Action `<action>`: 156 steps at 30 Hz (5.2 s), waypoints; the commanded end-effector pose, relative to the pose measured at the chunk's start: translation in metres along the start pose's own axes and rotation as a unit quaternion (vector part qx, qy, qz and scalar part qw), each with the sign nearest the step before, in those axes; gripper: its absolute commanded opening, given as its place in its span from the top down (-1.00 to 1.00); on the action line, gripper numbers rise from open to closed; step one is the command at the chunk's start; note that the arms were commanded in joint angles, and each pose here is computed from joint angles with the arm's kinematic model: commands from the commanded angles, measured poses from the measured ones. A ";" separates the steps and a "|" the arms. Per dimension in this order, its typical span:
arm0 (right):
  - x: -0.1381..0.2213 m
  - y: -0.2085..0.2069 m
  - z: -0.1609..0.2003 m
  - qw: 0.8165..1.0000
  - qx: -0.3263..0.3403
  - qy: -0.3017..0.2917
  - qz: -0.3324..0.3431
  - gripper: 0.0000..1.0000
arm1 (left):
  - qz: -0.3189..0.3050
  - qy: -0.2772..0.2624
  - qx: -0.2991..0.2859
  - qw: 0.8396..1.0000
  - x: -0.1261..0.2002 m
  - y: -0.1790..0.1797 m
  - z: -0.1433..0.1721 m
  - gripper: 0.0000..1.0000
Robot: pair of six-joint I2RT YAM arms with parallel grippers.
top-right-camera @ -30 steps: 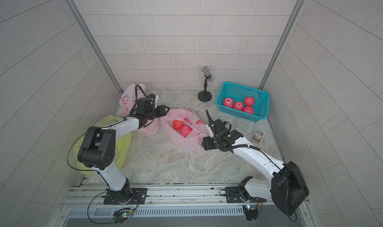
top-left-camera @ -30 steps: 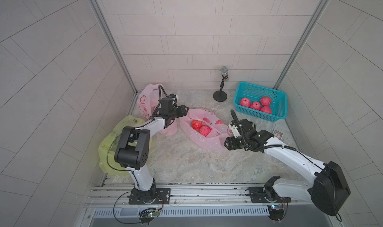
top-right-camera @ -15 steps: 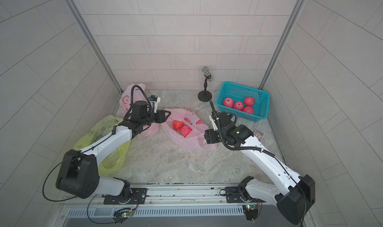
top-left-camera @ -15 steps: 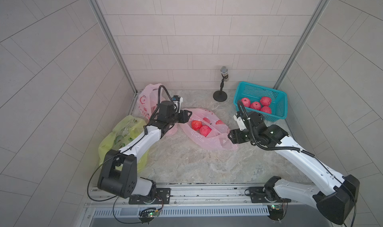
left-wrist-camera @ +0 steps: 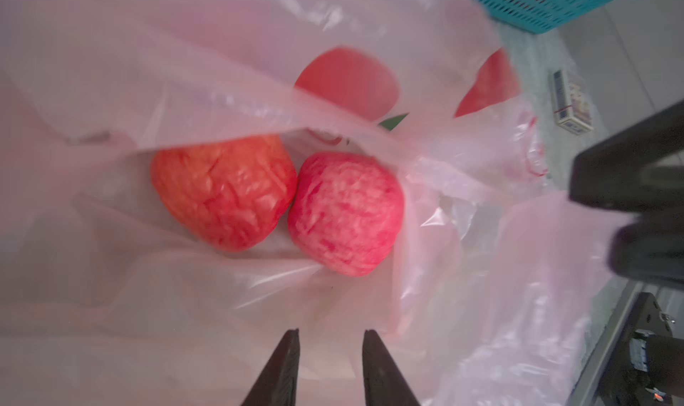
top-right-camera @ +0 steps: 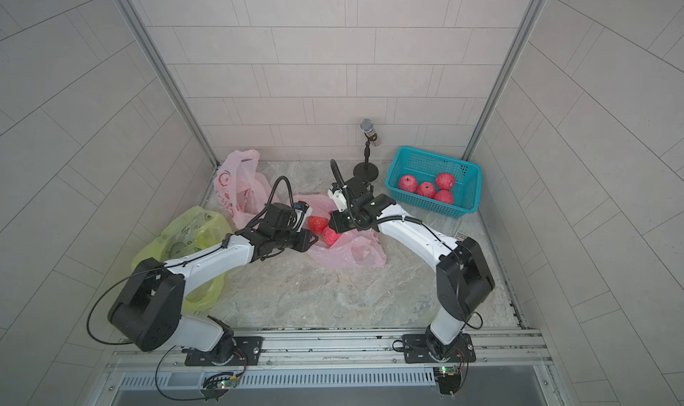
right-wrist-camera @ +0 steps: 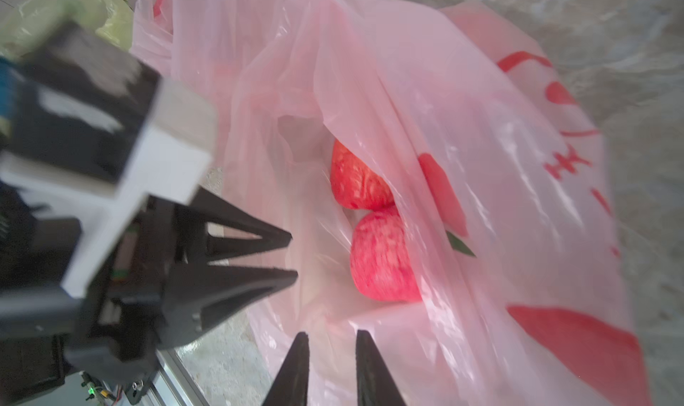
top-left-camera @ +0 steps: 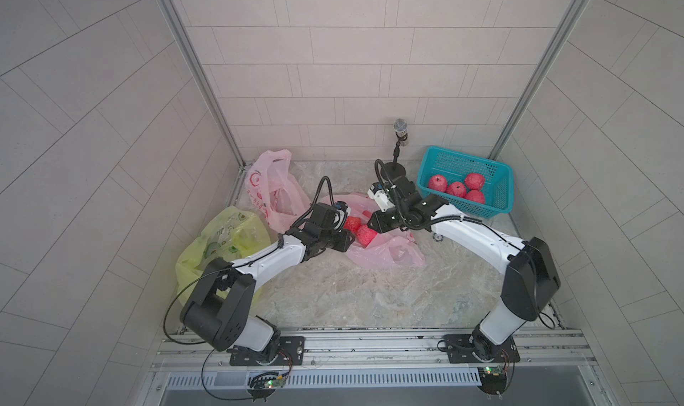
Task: Untie the knot of a plastic bag & take out the apple
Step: Untie the plastic bag at the center of the board, then pick up the apple from the plastic bag.
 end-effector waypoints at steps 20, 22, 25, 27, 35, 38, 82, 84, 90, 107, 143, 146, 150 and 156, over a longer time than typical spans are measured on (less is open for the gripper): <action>-0.049 -0.094 -0.040 0.966 -0.004 -0.042 0.253 0.34 | -0.091 0.060 0.067 0.992 -0.018 0.034 0.033 0.42; -0.048 -0.104 -0.045 0.960 -0.010 -0.054 0.274 0.31 | -0.094 0.066 0.068 0.991 -0.019 0.036 0.035 0.42; -0.050 -0.121 -0.052 0.953 -0.019 -0.073 0.295 0.23 | -0.099 0.072 0.069 0.990 -0.019 0.038 0.040 0.41; -0.051 -0.131 -0.055 0.948 -0.024 -0.079 0.309 0.19 | -0.105 0.079 0.069 0.989 -0.019 0.041 0.044 0.41; -0.051 -0.170 -0.053 0.945 -0.061 -0.081 0.311 -0.10 | -0.127 0.095 0.068 0.985 -0.015 0.049 0.058 0.42; -0.048 -0.172 -0.052 0.953 -0.067 -0.076 0.286 -0.20 | -0.131 0.091 0.068 0.985 -0.014 0.050 0.057 0.42; -0.025 -0.078 0.143 0.982 -0.049 0.107 0.149 -0.32 | -0.058 0.022 0.086 0.994 -0.024 0.028 0.015 0.33; -0.010 -0.071 0.136 0.983 -0.040 0.102 0.146 -0.38 | -0.052 0.014 0.084 0.995 -0.021 0.025 0.012 0.30; 0.042 -0.047 0.105 0.989 -0.024 0.064 0.134 -0.50 | -0.042 -0.002 0.078 0.996 -0.014 0.018 0.001 0.18; 0.005 0.002 0.001 0.997 0.067 -0.007 0.024 -0.54 | -0.053 -0.009 0.071 0.996 0.001 0.014 -0.008 0.06; -0.098 -0.056 0.034 0.986 0.073 0.107 0.108 -0.67 | -0.045 -0.013 0.056 0.997 0.015 0.006 -0.022 -0.22; -0.095 -0.055 0.033 0.986 0.073 0.105 0.108 -0.53 | -0.044 -0.015 0.054 0.997 0.016 0.005 -0.023 -0.26; -0.084 -0.049 0.026 0.988 0.074 0.092 0.104 -0.38 | -0.043 -0.021 0.047 0.998 0.021 0.004 -0.024 -0.33; -0.054 -0.036 0.007 0.991 0.074 0.056 0.098 -0.31 | -0.045 -0.027 0.044 0.998 0.028 0.004 -0.023 -0.44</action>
Point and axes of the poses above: each gripper's point midway between its finger pads, its own x axis back along the fingers, its own y axis along the line the jaws close on, z = x × y, the point moved 4 cm from there along x, back along the fingers, and after that the axes turned 7 degrees about x, right-handed, at the moved point
